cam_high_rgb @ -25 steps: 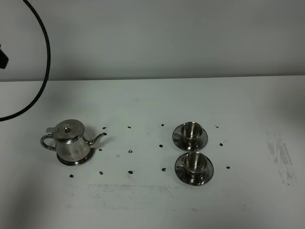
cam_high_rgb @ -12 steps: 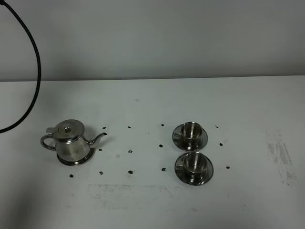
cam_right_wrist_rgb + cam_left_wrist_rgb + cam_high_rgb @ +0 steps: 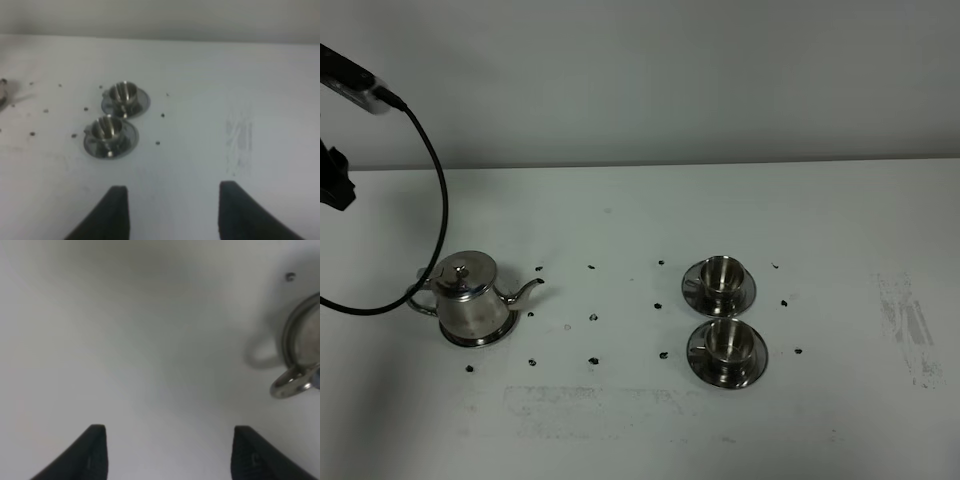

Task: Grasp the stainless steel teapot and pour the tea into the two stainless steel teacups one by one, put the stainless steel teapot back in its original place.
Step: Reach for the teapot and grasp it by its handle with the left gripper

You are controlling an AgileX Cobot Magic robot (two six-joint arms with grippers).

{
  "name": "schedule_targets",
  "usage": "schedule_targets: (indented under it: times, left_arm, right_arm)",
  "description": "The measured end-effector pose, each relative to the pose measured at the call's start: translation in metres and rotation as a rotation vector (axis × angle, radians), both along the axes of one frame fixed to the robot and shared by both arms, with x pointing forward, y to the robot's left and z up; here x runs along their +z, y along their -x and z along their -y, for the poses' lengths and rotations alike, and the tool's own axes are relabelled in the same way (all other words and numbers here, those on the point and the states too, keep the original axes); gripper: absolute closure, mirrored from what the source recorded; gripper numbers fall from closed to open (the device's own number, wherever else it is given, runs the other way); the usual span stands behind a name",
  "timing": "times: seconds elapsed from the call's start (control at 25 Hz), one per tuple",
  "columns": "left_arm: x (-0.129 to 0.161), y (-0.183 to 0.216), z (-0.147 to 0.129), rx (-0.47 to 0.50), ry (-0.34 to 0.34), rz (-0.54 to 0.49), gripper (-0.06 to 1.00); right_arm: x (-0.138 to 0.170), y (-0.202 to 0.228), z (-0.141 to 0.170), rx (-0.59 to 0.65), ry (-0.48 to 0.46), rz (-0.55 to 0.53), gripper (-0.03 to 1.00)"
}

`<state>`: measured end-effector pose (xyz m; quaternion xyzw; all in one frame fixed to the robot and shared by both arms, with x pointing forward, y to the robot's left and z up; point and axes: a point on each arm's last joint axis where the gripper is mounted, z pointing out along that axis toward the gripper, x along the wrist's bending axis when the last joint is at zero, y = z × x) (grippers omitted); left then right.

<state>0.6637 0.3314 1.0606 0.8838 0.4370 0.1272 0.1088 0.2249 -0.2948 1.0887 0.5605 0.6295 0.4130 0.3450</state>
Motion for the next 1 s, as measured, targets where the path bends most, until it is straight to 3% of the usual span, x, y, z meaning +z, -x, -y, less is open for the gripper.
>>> schedule_targets:
  times: [0.36,0.52,1.0]
  left_arm:
    - [-0.040,-0.020,0.029,-0.328,-0.074,-0.010,0.40]
    - [-0.054,-0.021,0.035,-0.453,-0.066,-0.049,0.40]
    - [-0.087,-0.026,0.037,-0.498,-0.039,-0.130,0.40]
  right_arm:
    - [-0.021,-0.001,0.005,-0.039,0.046,-0.036,0.57]
    - [-0.034,-0.007,0.005,-0.046,0.061,-0.089,0.58]
    - [-0.035,-0.007,0.005,-0.047,0.060,-0.090,0.67]
